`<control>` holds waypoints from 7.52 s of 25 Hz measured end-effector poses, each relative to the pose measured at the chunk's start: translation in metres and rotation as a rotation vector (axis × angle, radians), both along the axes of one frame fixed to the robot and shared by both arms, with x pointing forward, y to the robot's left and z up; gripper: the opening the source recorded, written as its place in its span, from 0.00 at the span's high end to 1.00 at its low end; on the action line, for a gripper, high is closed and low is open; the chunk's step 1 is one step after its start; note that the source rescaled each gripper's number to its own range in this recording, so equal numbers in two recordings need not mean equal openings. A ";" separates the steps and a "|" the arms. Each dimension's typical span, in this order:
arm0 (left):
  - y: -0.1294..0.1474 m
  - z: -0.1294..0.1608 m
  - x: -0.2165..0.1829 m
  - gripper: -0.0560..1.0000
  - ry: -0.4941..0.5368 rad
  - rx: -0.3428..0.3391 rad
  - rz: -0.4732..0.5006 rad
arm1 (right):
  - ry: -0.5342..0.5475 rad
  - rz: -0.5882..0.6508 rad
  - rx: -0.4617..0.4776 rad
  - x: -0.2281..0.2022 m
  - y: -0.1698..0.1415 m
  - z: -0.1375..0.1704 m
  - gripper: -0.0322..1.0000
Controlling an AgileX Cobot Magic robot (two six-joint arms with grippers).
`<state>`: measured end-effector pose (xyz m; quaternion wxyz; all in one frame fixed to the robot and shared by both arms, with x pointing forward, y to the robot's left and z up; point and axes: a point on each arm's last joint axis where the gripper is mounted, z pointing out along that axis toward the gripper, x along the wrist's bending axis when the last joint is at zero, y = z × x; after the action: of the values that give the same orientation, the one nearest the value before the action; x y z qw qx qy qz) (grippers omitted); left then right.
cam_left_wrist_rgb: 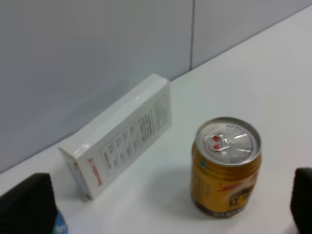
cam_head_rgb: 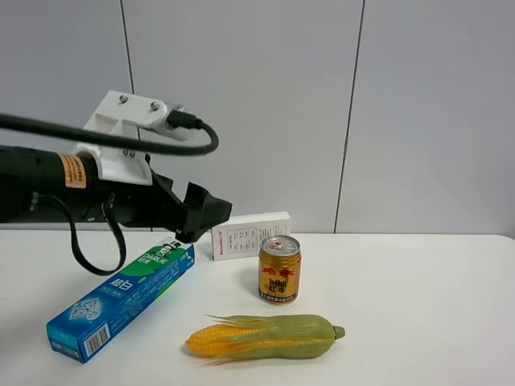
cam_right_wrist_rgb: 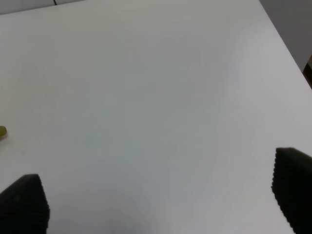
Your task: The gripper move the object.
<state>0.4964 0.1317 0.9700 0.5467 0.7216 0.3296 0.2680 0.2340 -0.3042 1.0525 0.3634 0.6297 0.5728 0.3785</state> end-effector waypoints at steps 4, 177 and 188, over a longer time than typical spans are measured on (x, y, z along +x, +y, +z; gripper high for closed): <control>-0.001 -0.011 -0.006 0.00 -0.007 0.013 -0.048 | 0.000 0.000 0.000 0.000 0.000 0.000 0.00; -0.232 -0.105 0.039 0.33 0.336 -0.250 -0.345 | -0.001 -0.011 0.006 0.000 -0.001 0.000 0.00; -0.229 -0.020 0.039 0.32 0.218 -0.323 -0.358 | -0.001 -0.011 0.006 0.000 -0.001 0.000 0.00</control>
<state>0.5352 -0.0978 0.9498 0.6548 0.6963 0.2921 0.0313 0.2341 -0.3049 1.0525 0.3640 0.6339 0.5680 0.3782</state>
